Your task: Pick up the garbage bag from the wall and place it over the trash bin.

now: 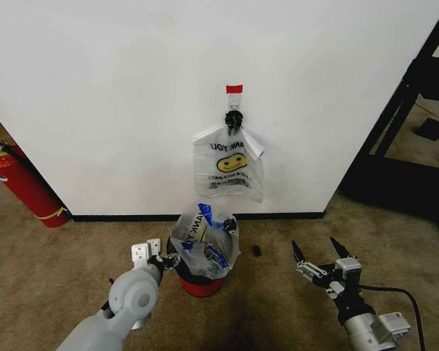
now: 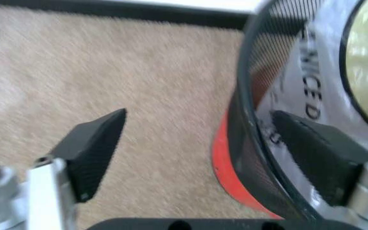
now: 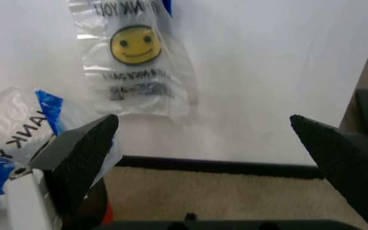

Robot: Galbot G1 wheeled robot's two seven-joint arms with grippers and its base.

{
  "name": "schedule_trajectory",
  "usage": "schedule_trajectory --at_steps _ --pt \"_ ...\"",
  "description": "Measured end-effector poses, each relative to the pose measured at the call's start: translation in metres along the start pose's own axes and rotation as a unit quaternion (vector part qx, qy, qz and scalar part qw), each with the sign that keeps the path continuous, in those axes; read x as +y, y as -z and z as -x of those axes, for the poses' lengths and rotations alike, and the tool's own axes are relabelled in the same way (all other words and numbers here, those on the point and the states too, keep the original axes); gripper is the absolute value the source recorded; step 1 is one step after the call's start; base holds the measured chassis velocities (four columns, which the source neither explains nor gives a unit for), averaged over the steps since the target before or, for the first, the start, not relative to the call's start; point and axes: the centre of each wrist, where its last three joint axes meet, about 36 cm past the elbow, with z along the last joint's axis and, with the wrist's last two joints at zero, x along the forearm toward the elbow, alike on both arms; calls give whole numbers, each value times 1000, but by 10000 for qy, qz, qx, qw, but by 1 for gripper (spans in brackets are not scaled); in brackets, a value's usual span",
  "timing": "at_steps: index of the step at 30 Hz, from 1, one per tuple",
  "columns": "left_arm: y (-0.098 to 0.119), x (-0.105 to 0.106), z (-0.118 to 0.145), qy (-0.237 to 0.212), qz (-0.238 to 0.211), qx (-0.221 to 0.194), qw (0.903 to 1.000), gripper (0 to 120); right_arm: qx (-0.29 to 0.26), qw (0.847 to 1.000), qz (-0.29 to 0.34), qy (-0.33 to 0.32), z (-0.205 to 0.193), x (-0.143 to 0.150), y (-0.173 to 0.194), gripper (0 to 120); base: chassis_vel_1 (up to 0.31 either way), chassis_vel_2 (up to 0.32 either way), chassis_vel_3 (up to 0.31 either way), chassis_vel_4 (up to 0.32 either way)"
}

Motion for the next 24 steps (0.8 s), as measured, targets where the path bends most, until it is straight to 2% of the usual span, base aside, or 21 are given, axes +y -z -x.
schedule_trajectory --at_steps 3,7,8,10,12,14,15,19,22,24 --pt "7 5 -10 -26 37 -189 9998 98 81 9998 164 -3 1 1 3 100 0 0 0 0" --pt "13 15 -16 -626 -336 -1027 9922 100 304 9978 594 18 2 4 9 100 0 0 0 0" --pt "13 15 -16 -626 -336 -1027 9922 100 304 9978 594 18 2 4 9 100 0 0 0 0" --pt "9 30 -20 -1226 -363 -1781 9757 100 737 9902 1148 283 16 -2 21 100 0 0 0 0" --pt "8 35 -24 -1411 -343 -2001 9690 100 1056 9800 1578 590 29 -8 33 100 0 0 0 0" --pt "6 36 -26 -1443 -214 -2228 9639 100 1415 9654 1914 1069 52 -18 52 100 0 0 0 0" --pt "6 36 -26 -1443 -214 -2228 9639 100 1415 9654 1914 1069 52 -18 52 100 0 0 0 0" --pt "4 31 -31 -1380 -76 -2517 9579 100 1808 9485 2090 1551 90 -26 68 100 0 0 0 0" --pt "7 36 -38 -1190 122 -2799 9526 100 2269 9275 2366 1799 135 -17 72 100 0 0 0 0" --pt "8 39 -39 -1111 159 -2841 9522 100 2368 9231 2403 1846 147 -11 72 100 0 0 0 0"
